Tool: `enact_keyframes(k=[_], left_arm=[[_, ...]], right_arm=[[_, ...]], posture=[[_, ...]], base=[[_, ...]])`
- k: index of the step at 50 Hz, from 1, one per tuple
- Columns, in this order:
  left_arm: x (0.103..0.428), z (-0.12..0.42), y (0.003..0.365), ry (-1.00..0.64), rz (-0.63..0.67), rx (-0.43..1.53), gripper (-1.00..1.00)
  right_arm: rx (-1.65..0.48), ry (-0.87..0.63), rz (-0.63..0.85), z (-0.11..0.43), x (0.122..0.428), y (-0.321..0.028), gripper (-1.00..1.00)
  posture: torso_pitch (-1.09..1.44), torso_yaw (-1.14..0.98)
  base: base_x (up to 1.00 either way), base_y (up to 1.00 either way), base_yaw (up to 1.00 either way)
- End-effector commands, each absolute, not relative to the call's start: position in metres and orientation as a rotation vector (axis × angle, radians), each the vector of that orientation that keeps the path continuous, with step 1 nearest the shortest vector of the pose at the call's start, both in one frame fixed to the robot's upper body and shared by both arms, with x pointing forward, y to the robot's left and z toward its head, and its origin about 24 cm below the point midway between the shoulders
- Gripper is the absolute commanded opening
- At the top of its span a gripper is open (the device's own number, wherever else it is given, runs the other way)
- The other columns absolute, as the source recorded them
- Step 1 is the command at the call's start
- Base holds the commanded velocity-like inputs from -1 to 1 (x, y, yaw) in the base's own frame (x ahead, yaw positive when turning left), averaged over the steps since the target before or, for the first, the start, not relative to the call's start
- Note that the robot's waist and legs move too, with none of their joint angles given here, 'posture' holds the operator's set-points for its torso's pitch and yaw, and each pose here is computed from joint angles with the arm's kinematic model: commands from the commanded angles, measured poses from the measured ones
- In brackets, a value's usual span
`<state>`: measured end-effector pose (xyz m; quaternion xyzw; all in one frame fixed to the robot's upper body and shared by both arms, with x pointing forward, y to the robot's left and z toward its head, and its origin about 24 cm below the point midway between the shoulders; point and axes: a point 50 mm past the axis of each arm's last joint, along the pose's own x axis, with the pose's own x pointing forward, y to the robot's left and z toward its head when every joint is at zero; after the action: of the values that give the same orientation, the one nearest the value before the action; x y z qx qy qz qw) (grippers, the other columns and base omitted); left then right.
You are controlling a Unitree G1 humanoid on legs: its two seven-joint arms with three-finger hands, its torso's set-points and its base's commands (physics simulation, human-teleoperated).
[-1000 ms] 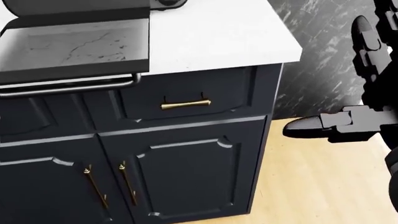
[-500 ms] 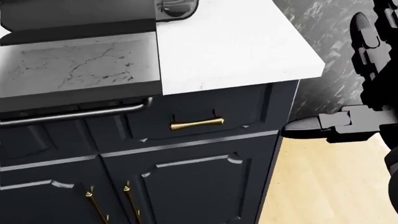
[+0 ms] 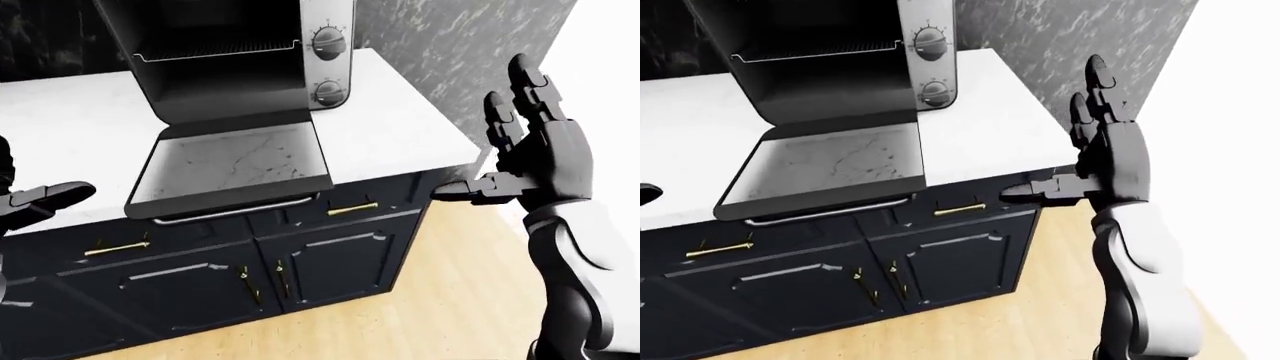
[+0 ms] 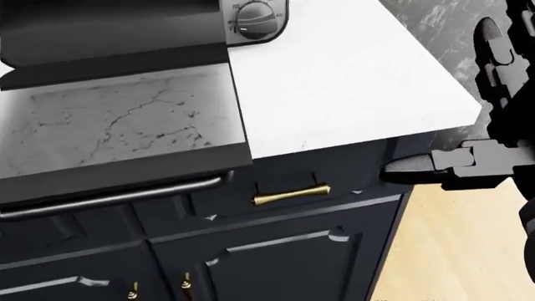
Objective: Close the toaster oven door.
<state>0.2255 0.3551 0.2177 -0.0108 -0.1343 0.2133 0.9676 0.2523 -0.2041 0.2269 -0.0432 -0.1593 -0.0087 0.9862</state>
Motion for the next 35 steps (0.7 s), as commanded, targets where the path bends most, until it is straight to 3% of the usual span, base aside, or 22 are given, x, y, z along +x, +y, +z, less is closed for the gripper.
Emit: enact_keyframes(k=[1, 35], left_arm=[[0.2190, 0.2387, 0.3561, -0.360, 0.440, 0.020, 1.00], [0.2180, 0.2414, 0.3548, -0.366, 0.434, 0.027, 1.00]], right_arm=[[-0.100, -0.393, -0.005, 0.2395, 0.2486, -0.2006, 1.00], [-0.109, -0.403, -0.004, 0.2403, 0.2478, -0.2013, 1.00]], posture=[[0.00, 0.00], [0.00, 0.00]], base=[[0.08, 0.26, 0.00], [0.09, 0.22, 0.00]])
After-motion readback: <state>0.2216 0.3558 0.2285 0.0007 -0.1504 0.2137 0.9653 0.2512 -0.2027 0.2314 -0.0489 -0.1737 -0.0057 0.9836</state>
